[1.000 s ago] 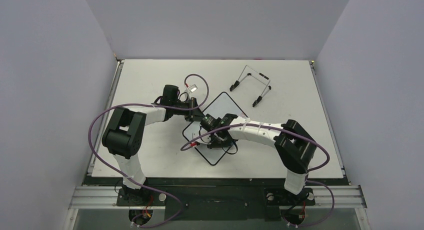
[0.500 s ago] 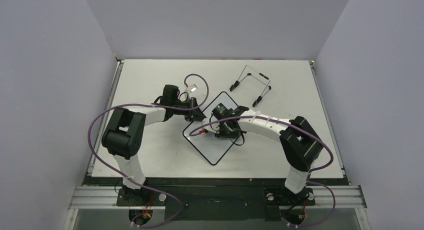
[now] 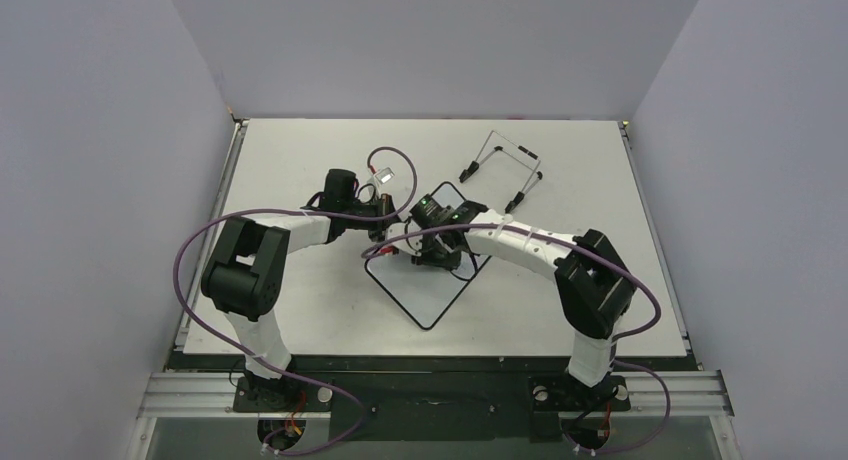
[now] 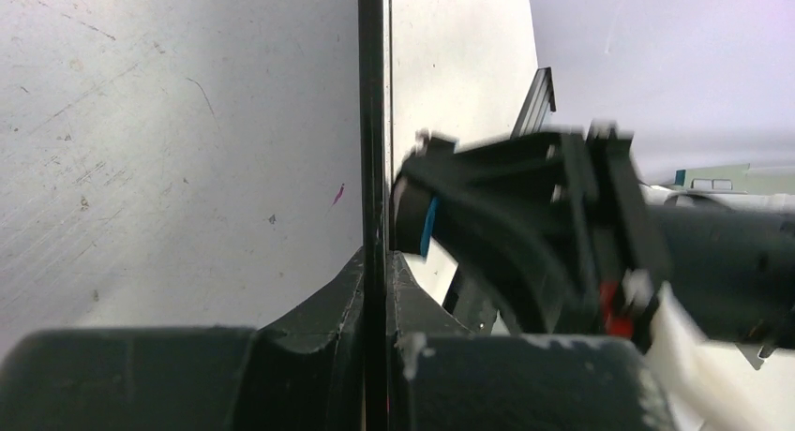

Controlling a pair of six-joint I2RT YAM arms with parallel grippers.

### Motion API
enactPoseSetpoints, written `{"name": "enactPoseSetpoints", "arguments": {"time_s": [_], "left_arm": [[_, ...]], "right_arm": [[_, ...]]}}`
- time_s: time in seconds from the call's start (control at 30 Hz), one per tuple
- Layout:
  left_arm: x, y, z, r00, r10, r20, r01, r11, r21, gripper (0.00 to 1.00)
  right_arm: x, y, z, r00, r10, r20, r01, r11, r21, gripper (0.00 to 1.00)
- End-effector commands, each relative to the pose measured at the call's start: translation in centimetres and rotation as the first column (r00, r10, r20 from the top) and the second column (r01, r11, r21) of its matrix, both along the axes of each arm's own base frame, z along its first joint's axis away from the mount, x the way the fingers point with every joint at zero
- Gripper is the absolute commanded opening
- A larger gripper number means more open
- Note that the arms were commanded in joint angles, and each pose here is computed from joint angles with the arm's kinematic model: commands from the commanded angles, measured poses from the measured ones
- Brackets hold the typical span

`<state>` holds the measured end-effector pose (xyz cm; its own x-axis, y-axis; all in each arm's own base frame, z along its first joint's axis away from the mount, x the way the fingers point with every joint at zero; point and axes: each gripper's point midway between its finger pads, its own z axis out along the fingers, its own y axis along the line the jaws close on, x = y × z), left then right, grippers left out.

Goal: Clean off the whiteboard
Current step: Erase the whiteboard at the center of the board.

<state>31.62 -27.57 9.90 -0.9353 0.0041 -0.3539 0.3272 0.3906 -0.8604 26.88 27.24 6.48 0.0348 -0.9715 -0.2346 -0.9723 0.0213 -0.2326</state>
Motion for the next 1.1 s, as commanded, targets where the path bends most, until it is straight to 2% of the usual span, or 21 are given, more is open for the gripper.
{"name": "enactPoseSetpoints", "arguments": {"time_s": [0.0,0.2,0.43,0.53,0.63,0.8,0.93,1.07], "left_arm": [[-0.3,-0.7,3.1,0.993,-0.051,0.107,0.058,0.996,-0.064,0.0],[-0.2,-0.8,3.1,0.993,-0.051,0.11,0.059,0.996,-0.067,0.0],[-0.1,-0.8,3.1,0.993,-0.05,0.108,0.057,0.996,-0.067,0.0],[-0.1,-0.8,3.2,0.993,-0.049,0.107,0.056,0.996,-0.066,0.0],[-0.1,-0.8,3.1,0.993,-0.05,0.105,0.057,0.996,-0.066,0.0],[-0.2,-0.8,3.1,0.993,-0.054,0.107,0.061,0.996,-0.065,0.0],[-0.1,-0.8,3.2,0.992,-0.054,0.111,0.062,0.996,-0.067,0.0],[-0.1,-0.8,3.1,0.992,-0.055,0.109,0.062,0.996,-0.068,0.0]], "right_arm": [[4.4,-1.7,0.5,0.988,-0.14,0.064,0.138,0.99,0.035,0.0],[1.2,-3.9,-2.2,0.998,-0.062,-0.011,0.062,0.997,-0.035,0.0],[-4.0,-2.0,-3.2,0.991,0.118,-0.069,-0.122,0.991,-0.051,0.0],[-3.4,-0.4,-2.2,0.993,0.104,-0.051,-0.104,0.995,-0.007,0.0],[-0.5,0.4,-0.6,1.0,0.027,-0.005,-0.027,0.999,0.047,0.0],[4.1,-1.6,0.9,0.992,-0.121,0.037,0.118,0.989,0.087,0.0],[4.4,-3.6,-0.1,0.991,-0.123,0.044,0.122,0.992,0.023,0.0],[2.1,-5.0,-2.2,0.998,-0.06,-0.024,0.058,0.997,-0.044,0.0]]}}
